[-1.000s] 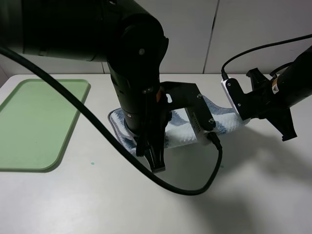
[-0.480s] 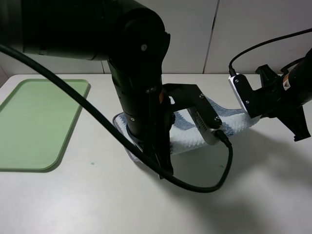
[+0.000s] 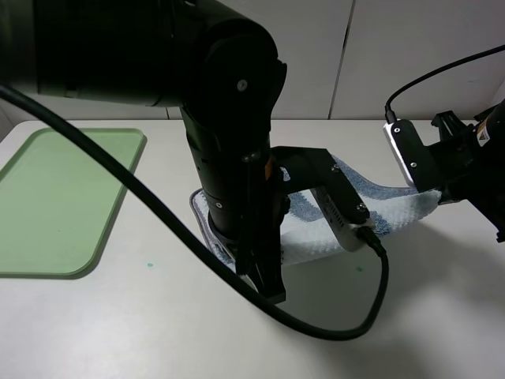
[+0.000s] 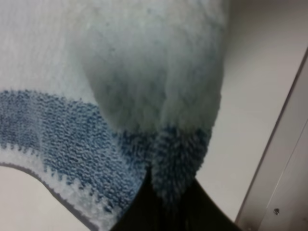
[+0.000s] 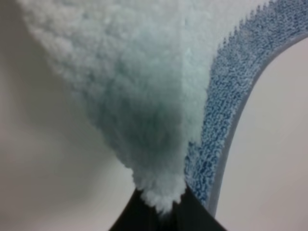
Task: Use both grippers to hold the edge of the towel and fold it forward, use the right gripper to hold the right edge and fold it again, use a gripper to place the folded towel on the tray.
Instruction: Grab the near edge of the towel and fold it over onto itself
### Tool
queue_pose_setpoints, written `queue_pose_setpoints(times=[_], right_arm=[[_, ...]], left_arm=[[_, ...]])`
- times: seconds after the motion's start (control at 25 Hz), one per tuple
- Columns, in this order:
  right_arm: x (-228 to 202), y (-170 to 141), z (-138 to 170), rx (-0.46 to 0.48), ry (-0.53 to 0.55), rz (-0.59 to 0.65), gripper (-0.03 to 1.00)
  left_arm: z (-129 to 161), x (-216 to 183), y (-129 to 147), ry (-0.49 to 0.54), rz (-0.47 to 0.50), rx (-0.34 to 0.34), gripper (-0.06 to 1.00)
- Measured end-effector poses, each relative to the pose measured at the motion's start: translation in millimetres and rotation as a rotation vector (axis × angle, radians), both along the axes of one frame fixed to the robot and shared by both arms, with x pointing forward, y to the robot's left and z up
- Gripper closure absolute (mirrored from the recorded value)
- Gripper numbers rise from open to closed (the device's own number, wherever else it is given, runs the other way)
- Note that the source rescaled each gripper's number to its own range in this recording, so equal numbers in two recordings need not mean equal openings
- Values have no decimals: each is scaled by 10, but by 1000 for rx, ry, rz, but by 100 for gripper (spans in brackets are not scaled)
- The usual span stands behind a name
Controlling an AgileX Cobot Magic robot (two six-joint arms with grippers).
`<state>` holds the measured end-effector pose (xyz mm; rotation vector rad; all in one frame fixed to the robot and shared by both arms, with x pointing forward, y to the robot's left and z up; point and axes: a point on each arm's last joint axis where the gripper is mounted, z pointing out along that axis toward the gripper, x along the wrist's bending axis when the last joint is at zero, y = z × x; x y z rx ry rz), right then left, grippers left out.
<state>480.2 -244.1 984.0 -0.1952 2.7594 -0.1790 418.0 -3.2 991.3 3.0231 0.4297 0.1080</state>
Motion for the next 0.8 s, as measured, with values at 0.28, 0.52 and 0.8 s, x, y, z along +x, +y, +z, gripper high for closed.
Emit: queue_pose_setpoints(times=[0.28, 0.52, 0.8], right_arm=[[-69, -26, 56, -4, 22, -24, 97], [-75, -24, 54, 1, 28, -33, 97], [-78, -18, 52, 25, 27, -77, 97]], left_arm=[[0, -1, 2, 3, 23, 0, 94], [3, 17, -16, -13, 63, -23, 94], [18, 120, 27, -127, 109, 15, 94]])
